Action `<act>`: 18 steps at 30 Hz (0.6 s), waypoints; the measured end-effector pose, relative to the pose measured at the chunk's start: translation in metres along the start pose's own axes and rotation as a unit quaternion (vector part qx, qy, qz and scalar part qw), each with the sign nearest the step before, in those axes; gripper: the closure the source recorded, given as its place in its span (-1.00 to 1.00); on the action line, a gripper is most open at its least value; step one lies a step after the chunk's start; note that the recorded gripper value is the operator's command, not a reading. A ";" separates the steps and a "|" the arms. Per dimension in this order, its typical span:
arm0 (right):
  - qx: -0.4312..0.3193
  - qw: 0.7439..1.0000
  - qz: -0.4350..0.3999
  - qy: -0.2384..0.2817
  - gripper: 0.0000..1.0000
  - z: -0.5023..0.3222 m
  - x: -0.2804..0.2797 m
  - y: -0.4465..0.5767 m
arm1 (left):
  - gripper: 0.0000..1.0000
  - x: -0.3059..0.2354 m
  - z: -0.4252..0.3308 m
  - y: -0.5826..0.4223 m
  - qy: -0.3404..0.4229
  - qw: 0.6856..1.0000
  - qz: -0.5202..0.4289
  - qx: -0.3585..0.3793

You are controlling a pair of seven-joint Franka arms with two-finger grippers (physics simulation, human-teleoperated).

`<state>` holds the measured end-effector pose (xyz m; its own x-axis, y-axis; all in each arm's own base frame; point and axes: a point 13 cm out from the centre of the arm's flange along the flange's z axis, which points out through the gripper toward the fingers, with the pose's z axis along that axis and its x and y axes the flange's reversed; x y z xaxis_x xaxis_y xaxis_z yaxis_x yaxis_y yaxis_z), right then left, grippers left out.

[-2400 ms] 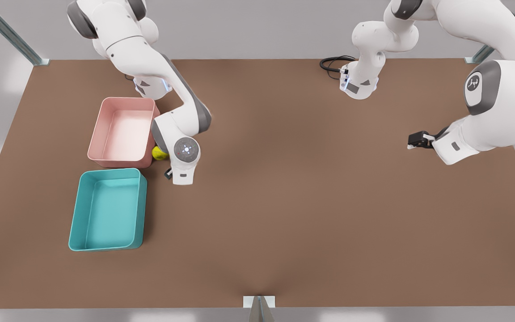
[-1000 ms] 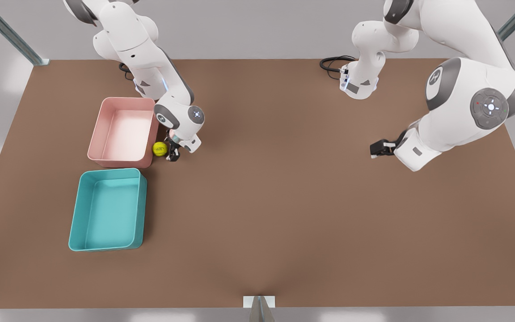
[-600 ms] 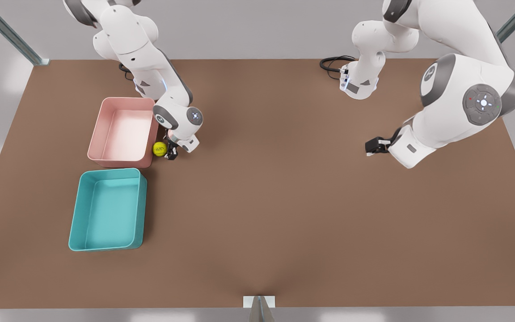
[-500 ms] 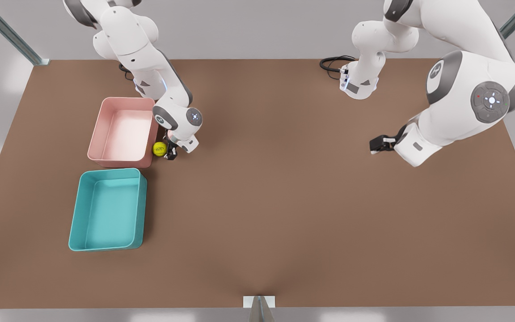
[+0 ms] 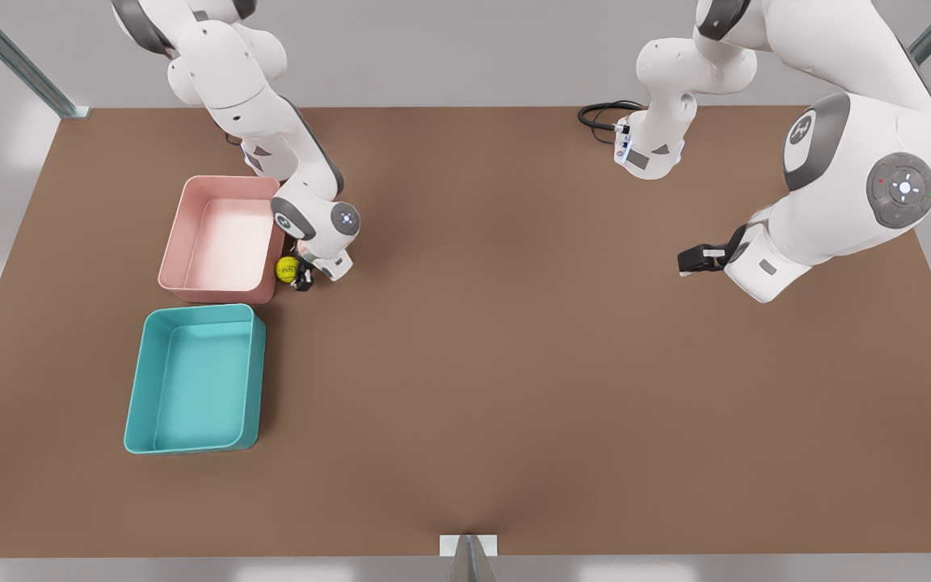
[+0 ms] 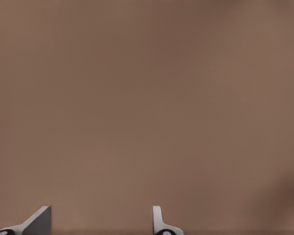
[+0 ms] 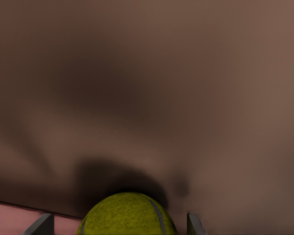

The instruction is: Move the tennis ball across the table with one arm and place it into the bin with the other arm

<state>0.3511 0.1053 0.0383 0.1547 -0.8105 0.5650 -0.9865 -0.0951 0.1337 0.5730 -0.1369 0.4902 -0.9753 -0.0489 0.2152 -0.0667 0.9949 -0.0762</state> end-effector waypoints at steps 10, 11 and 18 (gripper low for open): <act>-0.006 1.000 0.004 0.005 -1.00 0.009 0.008 -0.001 | -1.00 0.000 0.000 0.001 0.000 1.000 -0.003 -0.001; -0.005 1.000 0.003 0.006 -1.00 0.009 0.009 -0.001 | -1.00 0.000 0.000 0.001 0.000 1.000 -0.004 -0.001; -0.009 1.000 0.001 0.009 -0.94 0.016 0.009 -0.002 | -1.00 -0.001 0.001 0.002 0.000 1.000 -0.005 -0.001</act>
<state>0.3536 0.0891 0.0295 0.1532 -0.8001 0.5800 -0.9857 -0.0818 0.1475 0.5740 -0.1352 0.4891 -0.9747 -0.0587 0.2158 -0.0758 0.9945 -0.0718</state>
